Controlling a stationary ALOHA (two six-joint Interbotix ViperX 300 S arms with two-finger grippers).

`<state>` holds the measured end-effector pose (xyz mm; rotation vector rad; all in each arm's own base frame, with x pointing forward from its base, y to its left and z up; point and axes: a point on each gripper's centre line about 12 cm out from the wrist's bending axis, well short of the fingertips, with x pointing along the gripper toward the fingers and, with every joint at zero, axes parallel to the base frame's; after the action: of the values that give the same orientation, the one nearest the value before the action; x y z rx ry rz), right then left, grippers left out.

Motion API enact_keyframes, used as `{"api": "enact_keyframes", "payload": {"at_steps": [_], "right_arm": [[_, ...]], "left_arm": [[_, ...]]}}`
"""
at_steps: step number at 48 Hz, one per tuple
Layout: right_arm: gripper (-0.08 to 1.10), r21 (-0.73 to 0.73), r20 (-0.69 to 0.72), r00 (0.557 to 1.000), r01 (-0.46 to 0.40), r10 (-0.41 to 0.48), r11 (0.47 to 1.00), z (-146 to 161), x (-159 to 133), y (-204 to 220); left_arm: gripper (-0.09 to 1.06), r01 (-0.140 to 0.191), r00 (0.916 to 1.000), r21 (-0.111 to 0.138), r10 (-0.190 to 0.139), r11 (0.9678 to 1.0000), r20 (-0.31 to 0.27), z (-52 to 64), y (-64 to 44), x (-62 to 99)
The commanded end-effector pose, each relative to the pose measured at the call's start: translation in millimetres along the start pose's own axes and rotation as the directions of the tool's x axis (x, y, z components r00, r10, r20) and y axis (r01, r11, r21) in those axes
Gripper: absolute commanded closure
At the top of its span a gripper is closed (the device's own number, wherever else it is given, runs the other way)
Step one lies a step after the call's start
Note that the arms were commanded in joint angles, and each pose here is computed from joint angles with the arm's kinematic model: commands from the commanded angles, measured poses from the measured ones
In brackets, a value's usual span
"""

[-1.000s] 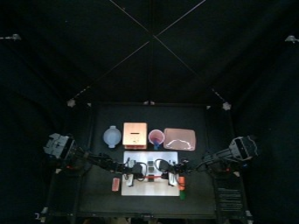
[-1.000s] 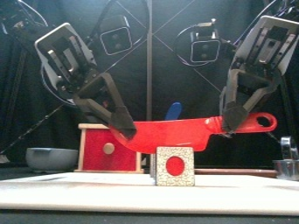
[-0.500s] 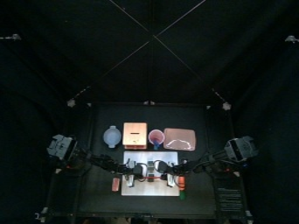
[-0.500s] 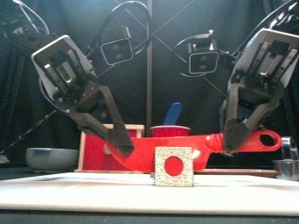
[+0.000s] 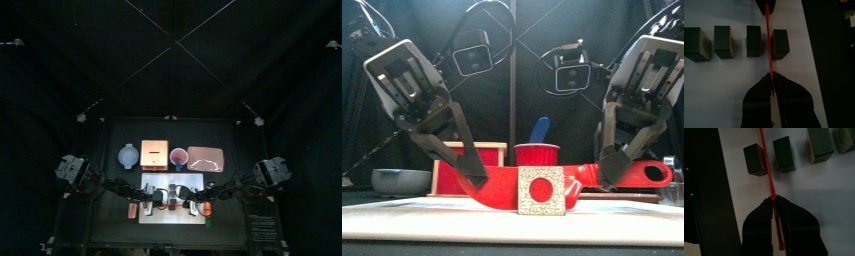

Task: Place sushi on board then cut the sushi with the knife then place the pieces on the plate
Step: Cut the sushi into 4 pieces

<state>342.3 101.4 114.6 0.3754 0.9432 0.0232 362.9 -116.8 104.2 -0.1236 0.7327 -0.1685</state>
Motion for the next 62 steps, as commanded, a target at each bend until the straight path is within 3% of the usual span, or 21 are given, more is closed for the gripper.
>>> {"api": "enact_keyframes", "payload": {"at_steps": [1,12,21,31,36,47,54,62], "right_arm": [[0.61,0.006,0.018,1.000,-0.019,0.019,1.000,6,-7,7],[0.61,-0.026,0.025,1.000,-0.011,0.011,1.000,12,-15,5],[0.61,-0.051,0.071,0.997,-0.001,0.005,0.999,29,-40,1],[0.61,-0.058,0.130,0.992,-0.002,0.010,0.998,41,-69,-2],[0.61,-0.057,0.138,0.990,-0.003,0.011,0.998,40,-77,-3],[0.61,-0.059,0.160,0.987,-0.012,0.021,0.998,40,-91,-3],[0.61,-0.044,0.158,0.987,-0.005,0.011,0.999,34,-104,-9],[0.61,-0.022,0.133,0.991,-0.001,0.004,1.000,15,-121,-17]], "left_arm": [[0.59,0.025,0.9991,0.010,-0.025,0.9996,0.033,10.8,-10.6,-6.4],[0.59,0.021,0.9984,0.015,-0.022,0.9997,0.052,16.7,-7.3,-10.8],[0.59,0.012,0.9931,0.009,-0.013,0.9999,0.117,34.7,1.3,-26.4],[0.49,0.011,0.9788,0.076,-0.026,0.9970,0.203,52.5,4.9,-49.7],[0.37,0.006,0.9743,0.087,-0.025,0.9962,0.224,55.8,7.4,-56.1],[0.15,-0.025,0.9741,0.082,0.006,0.9963,0.226,54.5,22.3,-59.3],[0.12,-0.043,0.9695,0.087,0.021,0.9953,0.244,57.7,30.5,-67.9],[0.12,-0.059,0.9565,0.087,0.032,0.9945,0.290,59.4,37.7,-81.4]]}}
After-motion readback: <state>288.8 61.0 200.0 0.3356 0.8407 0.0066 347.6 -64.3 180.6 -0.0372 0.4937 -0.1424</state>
